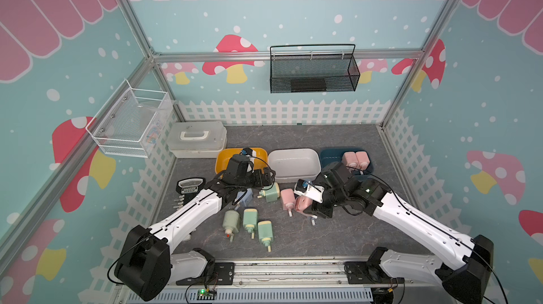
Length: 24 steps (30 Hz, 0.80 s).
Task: Place the pencil sharpeners by color into the storage box
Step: Pick up the pencil sharpener from the center of the board, then place the pencil sharpener in the storage box.
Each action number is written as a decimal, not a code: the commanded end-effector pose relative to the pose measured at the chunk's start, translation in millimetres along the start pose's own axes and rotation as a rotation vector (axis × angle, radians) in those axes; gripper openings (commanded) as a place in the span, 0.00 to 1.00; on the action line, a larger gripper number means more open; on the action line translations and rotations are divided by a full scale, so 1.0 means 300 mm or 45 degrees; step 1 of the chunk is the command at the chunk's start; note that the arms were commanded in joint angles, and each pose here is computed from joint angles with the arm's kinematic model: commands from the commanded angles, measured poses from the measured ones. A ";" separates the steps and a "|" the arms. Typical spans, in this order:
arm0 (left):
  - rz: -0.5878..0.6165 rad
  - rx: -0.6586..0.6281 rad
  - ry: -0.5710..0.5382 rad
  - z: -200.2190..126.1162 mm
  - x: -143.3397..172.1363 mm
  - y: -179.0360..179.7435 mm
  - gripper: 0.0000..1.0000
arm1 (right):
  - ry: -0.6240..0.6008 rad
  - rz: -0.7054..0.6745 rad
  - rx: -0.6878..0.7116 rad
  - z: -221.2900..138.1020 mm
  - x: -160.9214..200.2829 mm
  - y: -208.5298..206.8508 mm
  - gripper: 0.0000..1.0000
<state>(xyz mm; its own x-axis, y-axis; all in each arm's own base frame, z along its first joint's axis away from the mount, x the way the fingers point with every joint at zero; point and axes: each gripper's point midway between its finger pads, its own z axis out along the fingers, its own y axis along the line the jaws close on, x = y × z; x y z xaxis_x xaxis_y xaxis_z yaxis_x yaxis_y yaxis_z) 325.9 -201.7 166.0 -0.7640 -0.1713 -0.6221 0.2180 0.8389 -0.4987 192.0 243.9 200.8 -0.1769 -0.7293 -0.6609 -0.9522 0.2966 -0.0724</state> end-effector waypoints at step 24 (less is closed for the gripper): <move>0.069 0.146 0.120 0.148 -0.010 -0.215 0.99 | -0.091 0.743 0.824 -0.103 0.131 -0.598 0.00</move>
<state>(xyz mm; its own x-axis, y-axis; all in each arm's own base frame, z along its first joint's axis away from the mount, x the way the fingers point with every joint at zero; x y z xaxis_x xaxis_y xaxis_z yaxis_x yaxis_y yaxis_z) 337.7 -263.3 165.1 -0.8031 -0.0847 -0.5897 0.2983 0.7997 -0.5211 326.1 154.8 186.4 -0.5794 -0.4047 -0.7075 -0.4794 0.8712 -0.1057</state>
